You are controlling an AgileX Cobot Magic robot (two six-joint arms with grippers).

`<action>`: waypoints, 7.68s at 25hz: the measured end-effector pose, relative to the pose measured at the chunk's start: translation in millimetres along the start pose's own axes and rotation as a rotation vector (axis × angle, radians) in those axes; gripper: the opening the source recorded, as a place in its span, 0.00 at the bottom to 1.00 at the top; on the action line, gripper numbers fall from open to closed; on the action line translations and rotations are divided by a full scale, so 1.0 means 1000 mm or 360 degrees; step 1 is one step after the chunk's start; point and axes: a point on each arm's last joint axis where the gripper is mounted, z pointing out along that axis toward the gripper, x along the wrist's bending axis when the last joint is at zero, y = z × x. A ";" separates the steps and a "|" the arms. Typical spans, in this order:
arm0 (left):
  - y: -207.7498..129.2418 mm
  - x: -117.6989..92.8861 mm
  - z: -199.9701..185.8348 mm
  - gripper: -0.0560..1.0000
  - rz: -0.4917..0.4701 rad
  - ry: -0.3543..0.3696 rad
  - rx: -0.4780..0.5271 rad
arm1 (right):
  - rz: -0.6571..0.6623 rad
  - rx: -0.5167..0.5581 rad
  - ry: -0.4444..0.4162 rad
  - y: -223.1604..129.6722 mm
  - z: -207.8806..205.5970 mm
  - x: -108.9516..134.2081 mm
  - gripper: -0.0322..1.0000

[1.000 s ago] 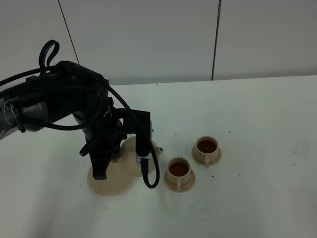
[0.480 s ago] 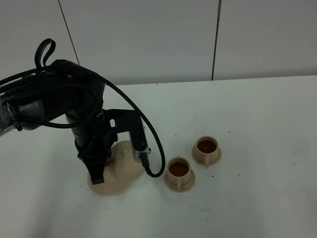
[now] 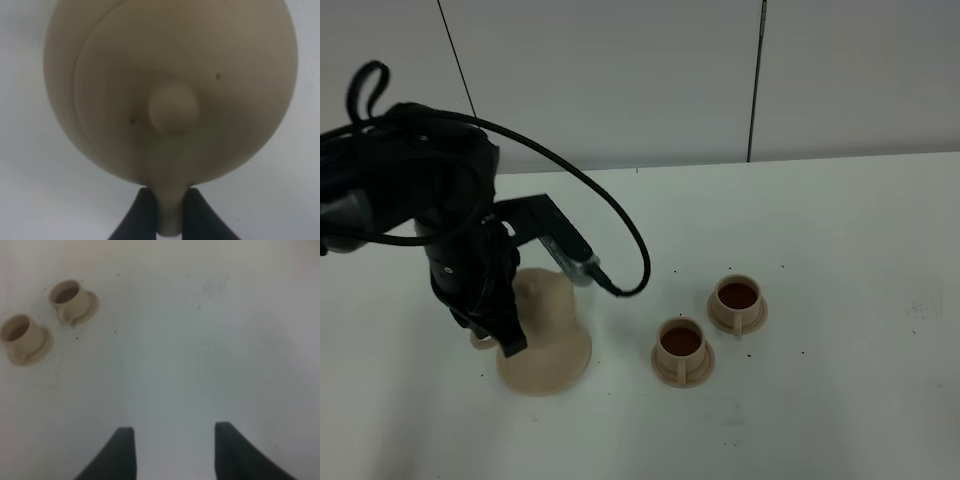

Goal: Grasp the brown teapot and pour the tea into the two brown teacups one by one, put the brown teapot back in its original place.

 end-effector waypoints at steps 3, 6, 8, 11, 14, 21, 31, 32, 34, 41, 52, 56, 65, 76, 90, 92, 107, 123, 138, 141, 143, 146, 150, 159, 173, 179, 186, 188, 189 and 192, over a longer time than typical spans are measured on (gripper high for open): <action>-0.005 0.000 -0.009 0.22 -0.0154 0.0006 -0.0006 | 0.0000 0.0000 0.0000 0.000 0.000 0.000 0.38; -0.008 0.002 -0.009 0.22 -0.0287 0.0001 0.0007 | 0.0000 0.0000 0.0000 0.000 0.000 0.000 0.38; -0.009 0.002 -0.006 0.22 -0.0366 -0.0002 0.0016 | 0.0000 0.0000 0.0000 0.000 0.000 0.000 0.38; -0.013 0.000 0.010 0.22 -0.0448 -0.0014 0.0010 | 0.0001 0.0000 0.0000 0.000 0.000 0.000 0.38; -0.017 -0.006 0.029 0.22 -0.0496 -0.0013 -0.0018 | 0.0001 0.0000 0.0000 0.000 0.000 0.000 0.38; -0.017 -0.014 0.050 0.22 -0.0559 -0.0013 -0.0114 | 0.0001 0.0000 0.0000 0.000 0.000 0.000 0.38; -0.009 -0.018 0.072 0.22 -0.0581 -0.0076 -0.0079 | 0.0000 0.0000 0.0000 0.000 0.000 0.000 0.38; -0.008 -0.018 0.074 0.22 -0.0582 -0.0080 -0.0078 | 0.0000 0.0000 0.0000 0.000 0.000 0.000 0.38; -0.008 -0.019 0.077 0.22 -0.0584 -0.0092 -0.0059 | 0.0000 0.0000 0.0000 0.000 0.000 0.000 0.38; -0.009 -0.017 0.079 0.22 -0.0598 -0.0123 -0.0066 | 0.0000 0.0000 0.0000 0.000 0.000 0.000 0.38; -0.010 -0.017 0.079 0.22 -0.0581 -0.0159 -0.0066 | 0.0000 0.0000 0.0000 0.000 0.000 0.000 0.38; -0.010 -0.017 0.080 0.22 -0.0574 -0.0163 -0.0056 | 0.0000 0.0000 0.0000 0.000 0.000 0.000 0.38; -0.011 -0.018 0.080 0.22 -0.0567 -0.0173 -0.0040 | 0.0000 0.0000 0.0000 0.000 0.000 0.000 0.38; -0.012 -0.020 0.076 0.33 -0.0552 -0.0208 -0.0040 | 0.0000 0.0000 0.0000 0.000 0.000 0.000 0.38; -0.013 -0.013 0.051 0.37 -0.0557 -0.0238 0.0068 | 0.0000 0.0000 0.0000 0.000 0.000 0.000 0.38; -0.015 -0.013 0.044 0.37 -0.0559 -0.0232 0.0056 | 0.0000 0.0000 0.0000 0.000 0.000 0.000 0.38; -0.095 0.026 -0.007 0.35 -0.0970 -0.0126 0.0143 | 0.0000 0.0000 0.0000 0.000 0.000 0.000 0.38; -0.219 -0.013 -0.013 0.35 -0.1554 -0.0011 -0.0008 | 0.0000 -0.0001 0.0000 0.000 0.000 0.000 0.38; -0.251 -0.077 -0.016 0.35 -0.1699 0.0085 -0.0327 | 0.0000 -0.0001 0.0000 0.000 0.000 0.000 0.38; -0.256 -0.089 -0.016 0.35 -0.1724 0.0087 -0.0404 | 0.0000 -0.0001 0.0000 0.000 0.000 0.000 0.38; -0.259 -0.096 -0.018 0.35 -0.1736 0.0097 -0.0462 | 0.0000 -0.0001 0.0000 0.000 0.000 0.000 0.38; -0.265 -0.106 -0.023 0.35 -0.1751 0.0117 -0.0517 | 0.0000 -0.0001 0.0000 0.000 0.000 0.000 0.38; -0.274 -0.119 -0.026 0.35 -0.1764 0.0119 -0.0523 | 0.0000 -0.0001 0.0000 0.000 0.000 0.000 0.38; -0.283 -0.134 -0.032 0.34 -0.1766 0.0210 -0.0702 | 0.0000 -0.0001 0.0000 0.000 0.000 0.000 0.38; -0.294 -0.155 -0.041 0.34 -0.1691 0.0337 -0.0951 | 0.0002 -0.0002 0.0000 0.000 0.000 0.000 0.38; -0.301 -0.166 -0.045 0.34 -0.1691 0.0416 -0.1083 | 0.0002 -0.0002 0.0000 0.000 0.000 0.000 0.38; -0.312 -0.183 -0.049 0.34 -0.1649 0.0549 -0.1272 | 0.0000 -0.0002 0.0000 0.000 0.000 0.000 0.38; -0.315 -0.189 -0.049 0.34 -0.1639 0.0588 -0.1326 | 0.0000 -0.0002 0.0000 0.000 0.000 0.000 0.38; -0.316 -0.190 -0.050 0.34 -0.1634 0.0599 -0.1339 | 0.0000 -0.0002 0.0000 0.000 0.000 0.000 0.38; -0.316 -0.191 -0.050 0.34 -0.1630 0.0608 -0.1350 | 0.0000 -0.0002 0.0000 0.000 0.000 0.000 0.38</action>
